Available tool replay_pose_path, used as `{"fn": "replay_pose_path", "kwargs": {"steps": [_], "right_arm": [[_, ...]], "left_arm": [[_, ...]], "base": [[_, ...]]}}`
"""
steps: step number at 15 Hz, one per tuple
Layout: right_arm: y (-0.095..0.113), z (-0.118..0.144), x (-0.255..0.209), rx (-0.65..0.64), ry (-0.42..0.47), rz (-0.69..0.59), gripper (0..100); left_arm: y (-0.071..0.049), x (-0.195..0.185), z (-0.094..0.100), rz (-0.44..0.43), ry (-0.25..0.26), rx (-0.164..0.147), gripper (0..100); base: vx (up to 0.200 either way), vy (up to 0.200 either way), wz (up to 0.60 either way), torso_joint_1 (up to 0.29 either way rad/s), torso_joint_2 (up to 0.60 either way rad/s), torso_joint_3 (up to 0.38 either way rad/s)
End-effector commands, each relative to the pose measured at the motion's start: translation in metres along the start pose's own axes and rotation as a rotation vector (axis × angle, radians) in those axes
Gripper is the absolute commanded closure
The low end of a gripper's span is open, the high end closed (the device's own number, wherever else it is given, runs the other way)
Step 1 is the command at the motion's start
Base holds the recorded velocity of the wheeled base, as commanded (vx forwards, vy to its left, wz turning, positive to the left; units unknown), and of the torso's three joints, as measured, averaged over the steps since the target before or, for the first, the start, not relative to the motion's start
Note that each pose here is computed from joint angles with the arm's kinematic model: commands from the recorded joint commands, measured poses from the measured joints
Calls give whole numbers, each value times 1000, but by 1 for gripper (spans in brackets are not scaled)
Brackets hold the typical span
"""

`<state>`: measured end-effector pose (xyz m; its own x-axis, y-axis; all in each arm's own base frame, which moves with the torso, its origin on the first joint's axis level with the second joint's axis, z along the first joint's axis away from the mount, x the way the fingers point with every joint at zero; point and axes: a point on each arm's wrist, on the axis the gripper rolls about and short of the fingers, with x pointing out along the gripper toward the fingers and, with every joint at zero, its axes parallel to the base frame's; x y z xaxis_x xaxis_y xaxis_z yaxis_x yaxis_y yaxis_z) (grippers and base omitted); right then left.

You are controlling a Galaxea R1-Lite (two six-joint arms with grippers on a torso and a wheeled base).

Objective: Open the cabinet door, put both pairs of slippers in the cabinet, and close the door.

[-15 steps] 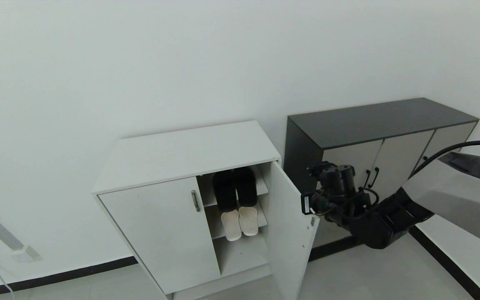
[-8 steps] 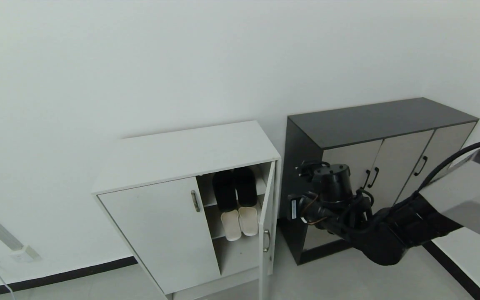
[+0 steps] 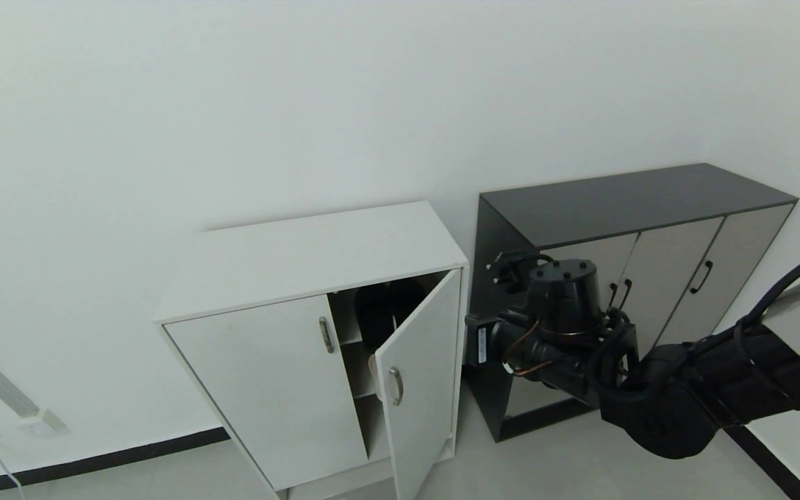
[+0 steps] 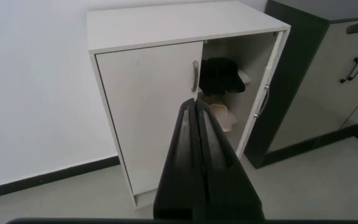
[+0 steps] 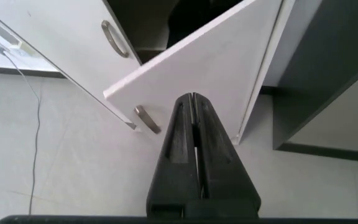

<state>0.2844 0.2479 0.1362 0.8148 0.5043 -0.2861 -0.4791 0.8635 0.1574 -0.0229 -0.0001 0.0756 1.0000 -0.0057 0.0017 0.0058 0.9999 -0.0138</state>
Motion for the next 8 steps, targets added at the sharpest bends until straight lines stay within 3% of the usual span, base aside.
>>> {"fn": "replay_pose_path", "kwargs": {"steps": [1,2,8], "right_arm": [[1,0,0,0,-1,0,100],[0,-1,0,-1,3,-1,100],[0,-5,2,-4,16,-5,100]], "left_arm": [[0,0,0,0,0,-2,100],[0,0,0,0,0,-2,100],[0,0,0,0,0,-2,100]], "base": [[0,0,0,0,0,0],[0,0,0,0,0,0],[0,0,600,-1,5,3]]}}
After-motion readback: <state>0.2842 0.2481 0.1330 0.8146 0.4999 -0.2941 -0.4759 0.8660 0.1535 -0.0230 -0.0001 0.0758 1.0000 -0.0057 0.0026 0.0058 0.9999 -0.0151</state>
